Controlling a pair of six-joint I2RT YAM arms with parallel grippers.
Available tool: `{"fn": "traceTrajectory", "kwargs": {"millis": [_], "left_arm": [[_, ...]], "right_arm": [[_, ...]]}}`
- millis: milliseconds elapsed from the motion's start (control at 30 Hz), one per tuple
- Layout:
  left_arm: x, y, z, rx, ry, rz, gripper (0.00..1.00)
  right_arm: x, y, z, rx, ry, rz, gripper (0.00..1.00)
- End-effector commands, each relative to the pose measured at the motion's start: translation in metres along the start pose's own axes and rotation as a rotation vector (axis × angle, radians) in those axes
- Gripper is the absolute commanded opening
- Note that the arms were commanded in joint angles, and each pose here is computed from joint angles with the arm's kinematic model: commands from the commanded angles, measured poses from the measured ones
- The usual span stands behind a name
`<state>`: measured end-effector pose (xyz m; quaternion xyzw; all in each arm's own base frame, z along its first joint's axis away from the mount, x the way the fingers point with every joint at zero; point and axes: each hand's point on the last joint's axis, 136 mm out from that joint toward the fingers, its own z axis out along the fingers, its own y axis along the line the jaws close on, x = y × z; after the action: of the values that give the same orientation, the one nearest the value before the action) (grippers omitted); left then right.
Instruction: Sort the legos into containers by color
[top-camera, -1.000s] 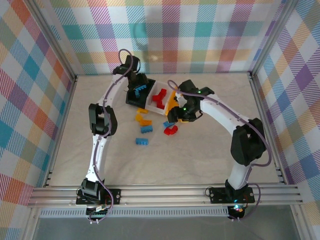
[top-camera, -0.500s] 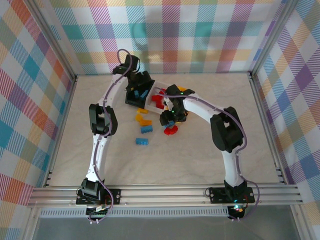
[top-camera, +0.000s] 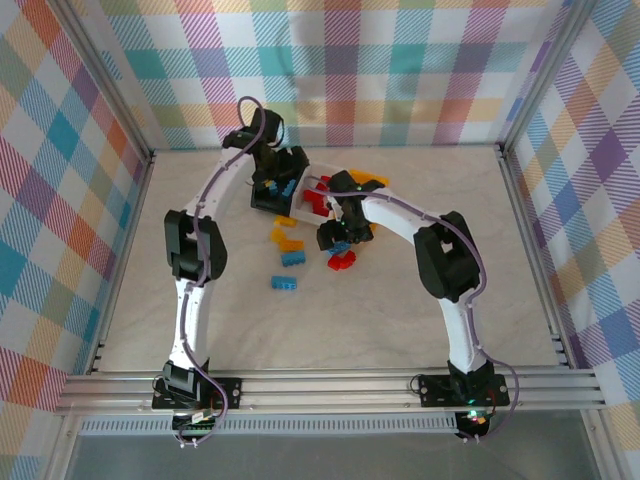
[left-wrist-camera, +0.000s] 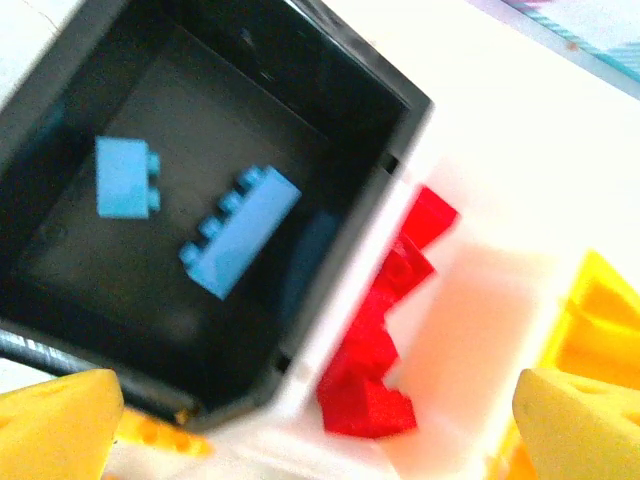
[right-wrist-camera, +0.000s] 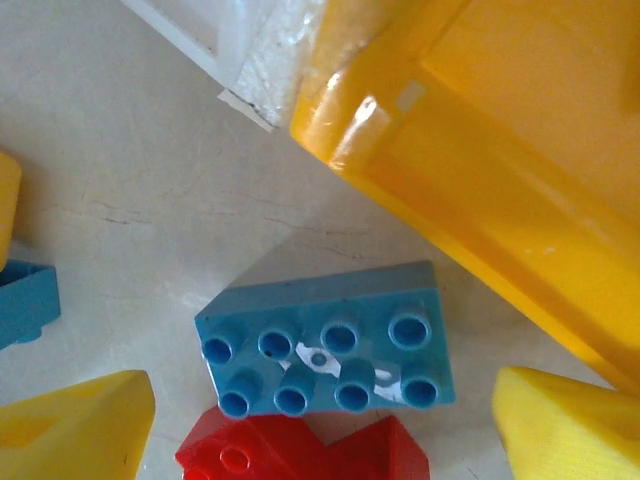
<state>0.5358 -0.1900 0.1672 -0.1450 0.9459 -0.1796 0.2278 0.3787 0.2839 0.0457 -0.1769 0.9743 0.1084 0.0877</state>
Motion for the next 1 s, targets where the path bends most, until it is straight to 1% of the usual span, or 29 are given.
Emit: {"fn": "traceTrajectory", "kwargs": {"millis": [0,167,300,400,500,633,800,867,967], "left_arm": [[0.008,-0.009,-0.03,0.039,0.006,0.004,1.0],[0.021,-0.005,-0.045,0.046,0.028,0.001,1.0],[0.03,-0.001,-0.057,0.047,0.04,0.003,1.0],[0.037,0.004,-0.066,0.041,0.047,0.011,1.0],[0.045,0.013,-0.073,0.027,0.057,0.011,1.0],[0.053,0.027,-0.08,0.005,0.061,0.002,1.0],[0.06,0.041,-0.088,-0.012,0.063,-0.015,1.0],[0.062,0.045,-0.091,-0.016,0.063,-0.016,1.0],[0.068,0.053,-0.095,-0.033,0.069,-0.015,1.0]], "right_arm": [[-0.01,0.007,0.016,-0.005,-0.017,-0.046,0.87],[-0.006,0.011,0.029,0.02,0.003,-0.107,0.85],[-0.001,0.008,0.037,0.07,0.021,-0.157,0.84],[0.002,0.005,0.041,0.097,0.03,-0.169,0.81],[0.003,0.007,0.043,0.094,0.03,-0.175,0.74],[0.002,0.008,0.044,0.097,0.033,-0.181,0.58],[-0.004,0.011,0.035,0.09,0.004,-0.181,0.56],[-0.008,0.016,0.026,0.074,-0.013,-0.176,0.56],[-0.016,0.027,0.0,0.027,-0.064,-0.161,0.57]]}}
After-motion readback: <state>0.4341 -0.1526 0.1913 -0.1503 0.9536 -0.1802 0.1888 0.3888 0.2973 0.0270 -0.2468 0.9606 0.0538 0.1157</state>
